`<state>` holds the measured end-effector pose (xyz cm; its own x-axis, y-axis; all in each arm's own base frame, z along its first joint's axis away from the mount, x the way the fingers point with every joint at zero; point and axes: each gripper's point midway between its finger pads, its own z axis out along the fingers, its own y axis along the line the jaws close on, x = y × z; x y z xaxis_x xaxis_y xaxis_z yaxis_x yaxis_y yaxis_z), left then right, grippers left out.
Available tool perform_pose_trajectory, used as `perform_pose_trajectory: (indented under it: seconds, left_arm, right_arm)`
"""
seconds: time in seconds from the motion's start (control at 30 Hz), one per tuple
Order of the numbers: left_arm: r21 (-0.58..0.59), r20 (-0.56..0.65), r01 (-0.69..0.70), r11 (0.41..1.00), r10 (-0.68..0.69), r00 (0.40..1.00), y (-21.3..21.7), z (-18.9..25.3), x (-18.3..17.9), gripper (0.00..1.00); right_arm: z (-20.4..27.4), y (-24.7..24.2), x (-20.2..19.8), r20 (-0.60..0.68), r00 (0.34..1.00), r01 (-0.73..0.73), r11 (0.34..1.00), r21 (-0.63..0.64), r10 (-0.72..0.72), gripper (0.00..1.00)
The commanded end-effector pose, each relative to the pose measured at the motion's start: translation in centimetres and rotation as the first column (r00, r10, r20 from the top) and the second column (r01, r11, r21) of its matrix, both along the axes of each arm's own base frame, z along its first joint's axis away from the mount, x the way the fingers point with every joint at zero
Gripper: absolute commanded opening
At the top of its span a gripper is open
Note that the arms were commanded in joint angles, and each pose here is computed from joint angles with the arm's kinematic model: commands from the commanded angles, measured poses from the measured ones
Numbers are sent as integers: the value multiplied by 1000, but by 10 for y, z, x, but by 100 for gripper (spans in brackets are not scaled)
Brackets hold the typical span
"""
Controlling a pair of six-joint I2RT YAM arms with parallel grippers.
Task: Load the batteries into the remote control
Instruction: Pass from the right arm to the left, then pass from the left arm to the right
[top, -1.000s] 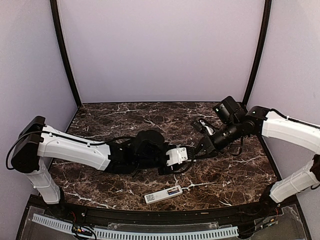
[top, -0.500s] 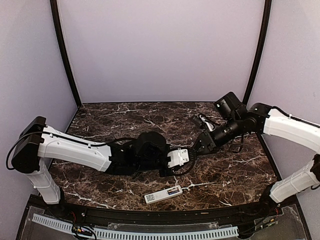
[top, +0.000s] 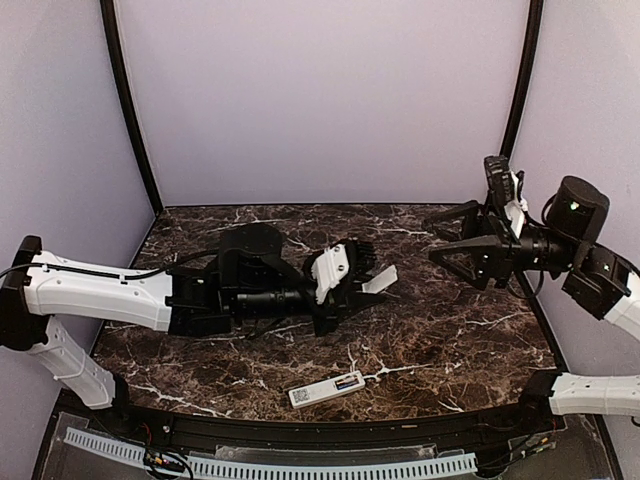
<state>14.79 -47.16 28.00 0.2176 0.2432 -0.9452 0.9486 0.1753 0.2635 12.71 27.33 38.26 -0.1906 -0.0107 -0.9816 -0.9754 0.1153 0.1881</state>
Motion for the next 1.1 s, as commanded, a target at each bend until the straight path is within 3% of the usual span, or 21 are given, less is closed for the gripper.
perform_pose_trajectory:
  seconds: [0.0, 0.3, 0.47, 1.07]
  left_arm:
    - [-213, -17, 49, 976, -54, 998, 6, 68, -19, 4]
    - [-341, 16, 73, 937, -72, 997, 10, 98, -28, 4]
    - [-350, 11, 73, 934, -74, 997, 8, 98, -27, 4]
    - [-345, 7, 63, 936, -65, 998, 2, 95, -24, 4]
  right_arm:
    - [48, -5, -15, 343, 939, -66, 975, 213, -11, 69]
    - [45, 27, -17, 372, 924, -169, 968, 186, 90, 68]
    - [41, 36, -28, 366, 915, -250, 950, 185, 170, 63]
    - [22, 58, -30, 298, 930, -271, 948, 169, 213, 42]
